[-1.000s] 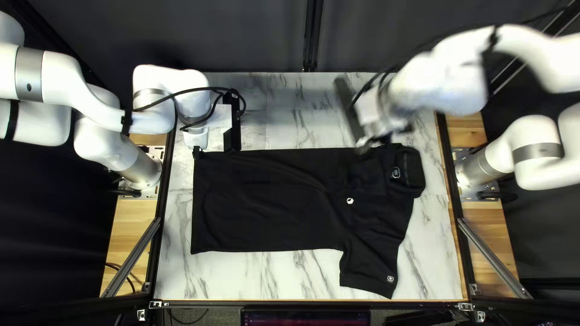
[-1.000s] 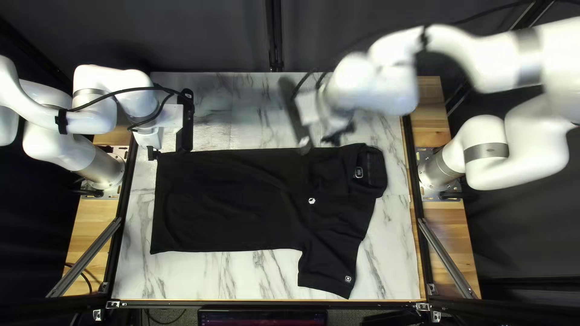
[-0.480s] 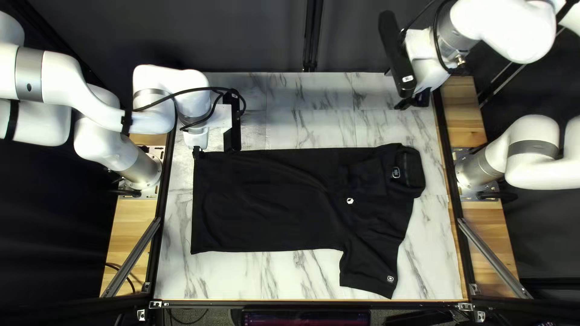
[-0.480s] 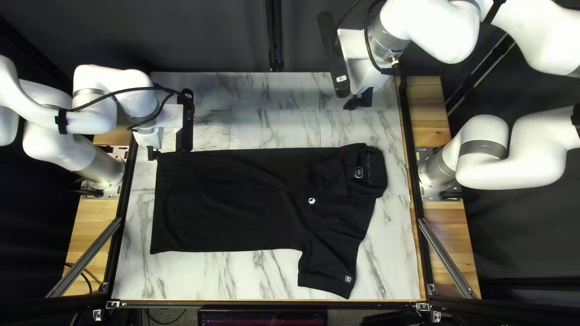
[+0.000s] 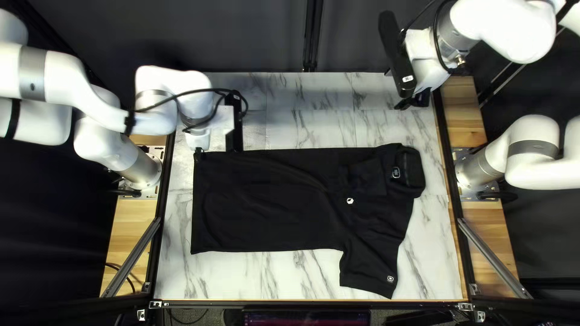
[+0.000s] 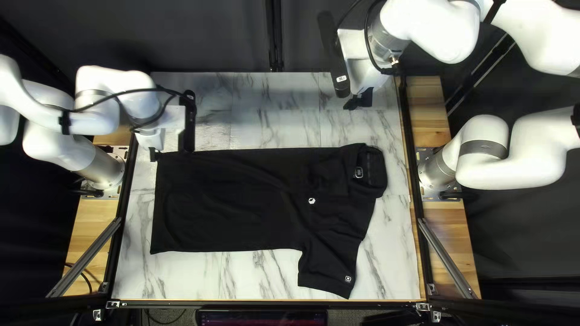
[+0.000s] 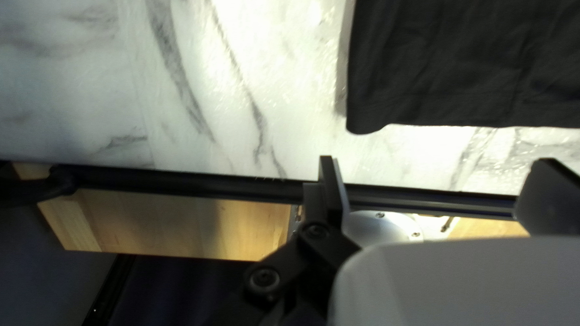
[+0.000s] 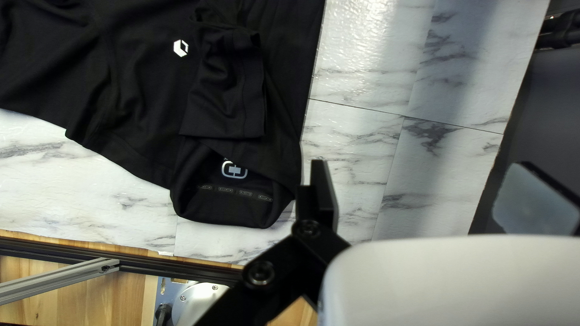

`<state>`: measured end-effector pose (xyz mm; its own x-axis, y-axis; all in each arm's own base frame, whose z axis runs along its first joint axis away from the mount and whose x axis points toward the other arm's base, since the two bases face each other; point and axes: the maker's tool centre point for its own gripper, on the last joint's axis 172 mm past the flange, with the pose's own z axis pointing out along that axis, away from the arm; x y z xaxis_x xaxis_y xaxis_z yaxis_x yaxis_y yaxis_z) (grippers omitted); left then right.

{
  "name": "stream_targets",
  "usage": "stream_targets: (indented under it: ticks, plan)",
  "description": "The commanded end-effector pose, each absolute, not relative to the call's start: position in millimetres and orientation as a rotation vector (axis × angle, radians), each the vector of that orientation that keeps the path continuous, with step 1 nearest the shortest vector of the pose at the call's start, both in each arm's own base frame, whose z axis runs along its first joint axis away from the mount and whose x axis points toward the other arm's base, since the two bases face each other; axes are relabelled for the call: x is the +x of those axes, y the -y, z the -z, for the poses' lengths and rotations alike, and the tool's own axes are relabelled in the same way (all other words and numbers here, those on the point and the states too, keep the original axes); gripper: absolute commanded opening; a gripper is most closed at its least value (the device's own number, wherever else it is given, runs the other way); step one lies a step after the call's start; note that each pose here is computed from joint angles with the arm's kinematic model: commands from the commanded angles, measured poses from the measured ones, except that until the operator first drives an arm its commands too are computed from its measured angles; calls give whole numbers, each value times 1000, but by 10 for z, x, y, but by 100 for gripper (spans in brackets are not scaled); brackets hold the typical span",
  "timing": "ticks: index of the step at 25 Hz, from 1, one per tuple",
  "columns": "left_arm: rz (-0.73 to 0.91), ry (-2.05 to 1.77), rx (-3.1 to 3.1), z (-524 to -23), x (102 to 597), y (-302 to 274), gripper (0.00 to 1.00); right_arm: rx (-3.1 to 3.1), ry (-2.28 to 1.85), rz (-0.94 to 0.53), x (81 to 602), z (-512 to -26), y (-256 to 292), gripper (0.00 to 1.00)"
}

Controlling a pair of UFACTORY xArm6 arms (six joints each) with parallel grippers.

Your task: Fold t-shirt

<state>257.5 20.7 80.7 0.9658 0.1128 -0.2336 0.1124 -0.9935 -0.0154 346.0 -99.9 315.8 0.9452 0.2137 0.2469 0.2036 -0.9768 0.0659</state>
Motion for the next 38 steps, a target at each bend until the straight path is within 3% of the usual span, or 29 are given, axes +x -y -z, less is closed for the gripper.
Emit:
stream_targets:
  ticks: [1, 14, 34, 35, 37, 38]
  plan:
    - [-377, 215, -3100, -681, 2540, -33, 100, 3059, -328, -395, 3460, -3158, 999, 100]
    - [-385, 260, -3031, -438, 2172, 503, 100, 3059, -328, -395, 3460, -3158, 999, 100]
    - [-371, 285, -3037, -159, 2197, 447, 96, 3059, -328, -395, 3460, -3158, 999, 100]
    - [-371, 285, -3038, -154, 2199, 447, 93, 3059, -328, -395, 3460, -3158, 999, 100]
    - [-370, 287, -3041, -152, 2196, 432, 68, 3059, -328, -395, 3460, -3158, 999, 100]
    - [-370, 288, -3041, -154, 2192, 427, 31, 3059, -328, -395, 3460, -3158, 999, 100]
